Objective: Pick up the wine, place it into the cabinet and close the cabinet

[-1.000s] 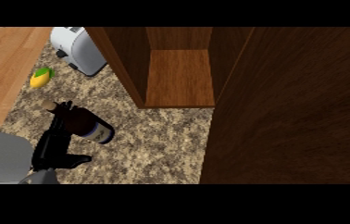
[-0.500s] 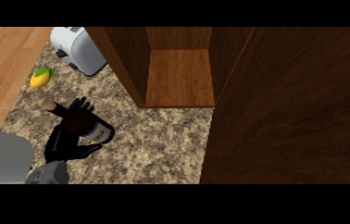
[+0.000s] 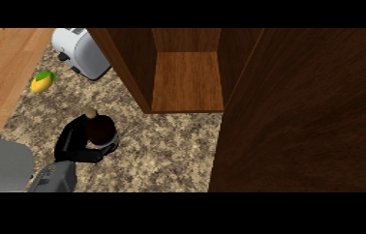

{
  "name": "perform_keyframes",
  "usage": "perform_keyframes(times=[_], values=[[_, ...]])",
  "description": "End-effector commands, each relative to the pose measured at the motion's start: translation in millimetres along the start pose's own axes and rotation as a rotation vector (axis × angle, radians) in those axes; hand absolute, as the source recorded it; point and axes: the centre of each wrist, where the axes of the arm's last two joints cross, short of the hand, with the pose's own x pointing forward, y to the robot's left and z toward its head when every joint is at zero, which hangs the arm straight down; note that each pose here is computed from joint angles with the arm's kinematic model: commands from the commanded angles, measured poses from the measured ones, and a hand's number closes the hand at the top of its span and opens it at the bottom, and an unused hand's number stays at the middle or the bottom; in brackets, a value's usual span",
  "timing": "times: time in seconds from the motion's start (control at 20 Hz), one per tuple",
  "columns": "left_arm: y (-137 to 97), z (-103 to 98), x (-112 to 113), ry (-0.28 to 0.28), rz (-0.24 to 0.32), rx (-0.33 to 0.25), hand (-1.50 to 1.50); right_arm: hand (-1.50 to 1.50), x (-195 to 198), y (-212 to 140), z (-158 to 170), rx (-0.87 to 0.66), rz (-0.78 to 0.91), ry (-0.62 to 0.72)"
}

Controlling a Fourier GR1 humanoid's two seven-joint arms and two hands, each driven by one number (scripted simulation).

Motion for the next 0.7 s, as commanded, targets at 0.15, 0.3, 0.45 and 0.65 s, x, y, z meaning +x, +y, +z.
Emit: perform_keyframes(times=[0.15,0.3,0.45,0.65], values=[[-53.8,-3.6,-15.4,-0.082,-0.083,0.021,1.50,-1.50,19.4,-0.6,31.6,0.069,-0.029,0.001],[-82.0,-7.0,-21.7,-0.082,-0.099,0.064,1.50,-1.50,6.0,-4.7,20.8,0.047,-0.030,0.016],[-95.9,-10.0,-13.8,-0.146,-0.126,0.080,1.50,-1.50,10.7,-7.7,6.3,0.042,-0.035,0.025],[-106.9,-22.2,13.7,-0.236,-0.100,0.042,1.50,-1.50,-2.6,-1.2,25.0,0.036,-0.042,0.016]])
